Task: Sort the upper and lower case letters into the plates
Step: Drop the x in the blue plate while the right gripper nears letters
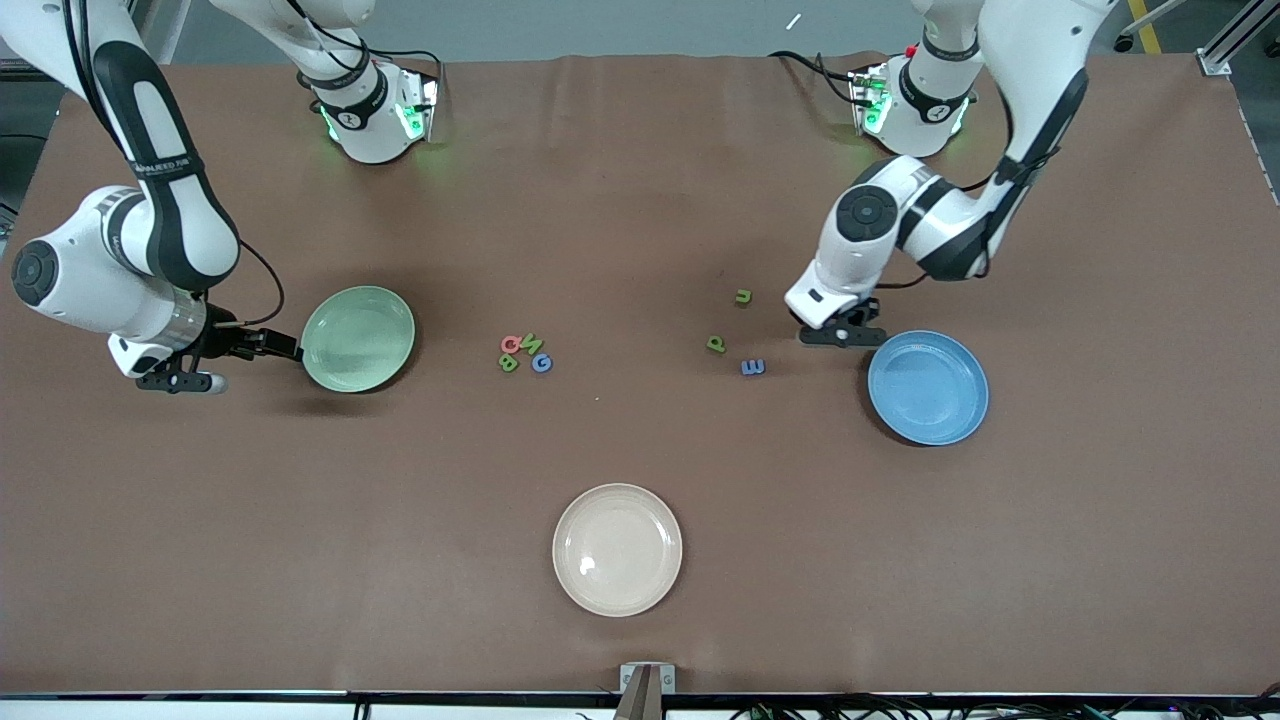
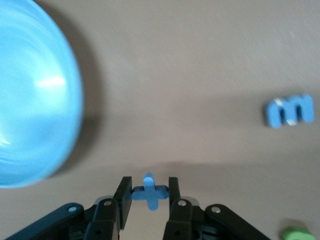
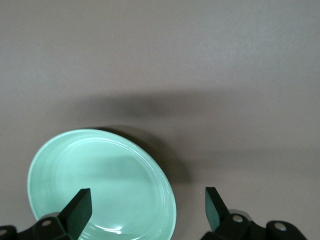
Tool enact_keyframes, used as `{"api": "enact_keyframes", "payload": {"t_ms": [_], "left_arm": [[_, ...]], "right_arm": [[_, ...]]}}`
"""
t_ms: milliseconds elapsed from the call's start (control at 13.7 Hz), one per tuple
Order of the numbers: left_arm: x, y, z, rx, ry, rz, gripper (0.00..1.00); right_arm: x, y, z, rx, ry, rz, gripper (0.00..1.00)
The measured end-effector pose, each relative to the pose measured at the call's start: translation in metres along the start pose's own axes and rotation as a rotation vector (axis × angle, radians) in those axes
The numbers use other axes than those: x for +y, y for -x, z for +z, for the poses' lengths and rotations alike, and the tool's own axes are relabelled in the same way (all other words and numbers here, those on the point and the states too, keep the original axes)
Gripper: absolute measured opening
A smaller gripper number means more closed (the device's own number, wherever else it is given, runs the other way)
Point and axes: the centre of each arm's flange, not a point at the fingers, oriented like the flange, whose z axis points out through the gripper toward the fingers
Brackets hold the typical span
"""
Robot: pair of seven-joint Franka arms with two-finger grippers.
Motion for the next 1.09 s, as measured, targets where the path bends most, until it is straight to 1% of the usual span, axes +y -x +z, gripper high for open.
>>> {"api": "enact_keyframes", "payload": {"t_ms": [219,292,365,511,657,730,876,949,1022,1095], "left_arm": [[-0.04,-0.025,-0.013,0.016,-0.013,0.015,0.33],[-0.056,-0.031,-0.013,0.016,-0.012,0.025,0.33],[-0.072,-0.036,-0.011,0.013,-0.012,0.036,0.33],[-0.102,-0.044,-0.006,0.004,-0.008,0.053,0.33],[-0.131,-0.052,0.005,-0.014,0.007,0.07,0.33],[-0.144,-0.056,0.011,-0.023,0.017,0.079,0.33],[-0.164,-0.062,0.025,-0.041,0.042,0.079,0.33],[-0.171,-0.065,0.032,-0.051,0.055,0.08,0.33],[-0.175,-0.065,0.039,-0.061,0.066,0.083,0.33],[-0.178,-0.065,0.046,-0.071,0.076,0.084,0.33]], "right_arm": [[0.015,0.006,0.026,-0.037,-0.017,-0.02,0.98],[0.02,0.008,0.035,-0.045,-0.035,-0.023,0.98],[0.024,0.009,0.042,-0.051,-0.054,-0.031,0.95],[0.03,0.011,0.054,-0.052,-0.097,-0.05,0.94],[0.034,0.014,0.063,-0.051,-0.13,-0.061,0.81],[0.034,0.016,0.067,-0.055,-0.138,-0.062,0.79],[0.034,0.021,0.072,-0.065,-0.147,-0.056,0.61],[0.034,0.023,0.073,-0.068,-0.149,-0.055,0.6],[0.034,0.023,0.074,-0.068,-0.151,-0.054,0.58],[0.034,0.023,0.074,-0.068,-0.152,-0.052,0.58]]}}
